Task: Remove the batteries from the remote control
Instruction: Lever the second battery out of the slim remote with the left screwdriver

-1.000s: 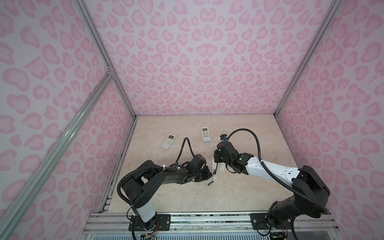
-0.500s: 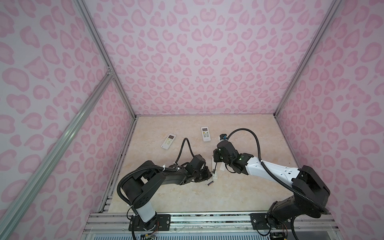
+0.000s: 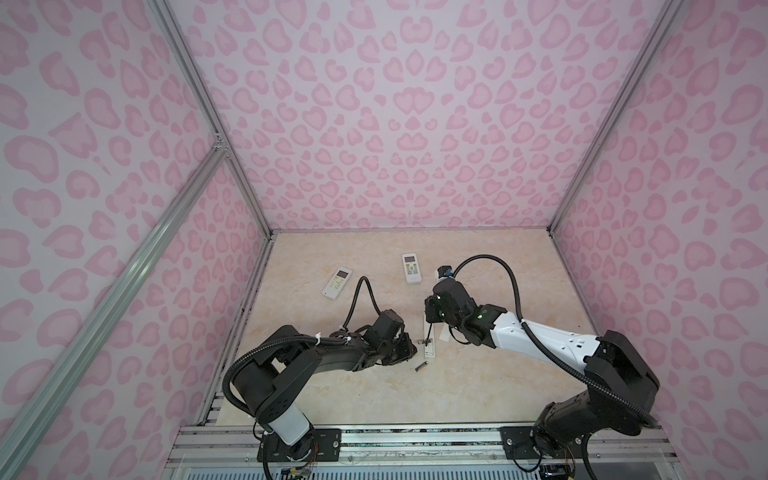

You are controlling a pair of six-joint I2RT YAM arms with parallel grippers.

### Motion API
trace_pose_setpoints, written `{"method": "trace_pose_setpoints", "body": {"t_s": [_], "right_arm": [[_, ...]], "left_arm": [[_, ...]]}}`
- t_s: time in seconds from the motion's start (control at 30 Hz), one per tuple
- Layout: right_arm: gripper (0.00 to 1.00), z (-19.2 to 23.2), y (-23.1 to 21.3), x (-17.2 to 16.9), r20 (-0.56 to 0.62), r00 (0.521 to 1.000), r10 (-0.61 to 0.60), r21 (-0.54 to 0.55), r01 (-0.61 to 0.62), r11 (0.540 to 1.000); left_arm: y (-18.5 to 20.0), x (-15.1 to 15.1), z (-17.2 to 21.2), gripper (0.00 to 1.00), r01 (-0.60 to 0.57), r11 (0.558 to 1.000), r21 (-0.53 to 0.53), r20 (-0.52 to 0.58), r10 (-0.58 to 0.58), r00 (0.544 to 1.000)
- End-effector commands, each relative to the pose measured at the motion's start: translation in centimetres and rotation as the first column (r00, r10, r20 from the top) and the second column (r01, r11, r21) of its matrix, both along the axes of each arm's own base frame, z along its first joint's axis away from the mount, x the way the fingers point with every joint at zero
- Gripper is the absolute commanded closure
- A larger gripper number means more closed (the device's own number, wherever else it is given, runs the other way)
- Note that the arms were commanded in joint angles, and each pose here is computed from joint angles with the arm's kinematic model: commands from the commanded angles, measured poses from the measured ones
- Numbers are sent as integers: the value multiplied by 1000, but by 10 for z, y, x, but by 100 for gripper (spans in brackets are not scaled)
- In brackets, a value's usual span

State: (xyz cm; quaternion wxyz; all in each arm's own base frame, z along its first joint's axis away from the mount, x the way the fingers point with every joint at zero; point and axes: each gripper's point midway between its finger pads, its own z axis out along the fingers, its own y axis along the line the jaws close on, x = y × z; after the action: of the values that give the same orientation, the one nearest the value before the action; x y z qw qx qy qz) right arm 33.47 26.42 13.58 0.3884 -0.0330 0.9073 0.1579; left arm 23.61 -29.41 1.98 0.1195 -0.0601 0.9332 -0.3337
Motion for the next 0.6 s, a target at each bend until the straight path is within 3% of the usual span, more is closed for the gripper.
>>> {"method": "trace_pose_setpoints", "body": {"t_s": [0.0, 0.57], "right_arm": [[100, -3, -10, 1, 5, 999, -34, -28, 34, 999], [100, 12, -26, 14, 48, 996, -78, -35, 80, 996]], "left_arm": [[20, -2, -10, 79, -14, 997, 75, -17, 15, 1000], [12, 35, 19, 79, 7, 996, 86, 45, -11, 999]]}}
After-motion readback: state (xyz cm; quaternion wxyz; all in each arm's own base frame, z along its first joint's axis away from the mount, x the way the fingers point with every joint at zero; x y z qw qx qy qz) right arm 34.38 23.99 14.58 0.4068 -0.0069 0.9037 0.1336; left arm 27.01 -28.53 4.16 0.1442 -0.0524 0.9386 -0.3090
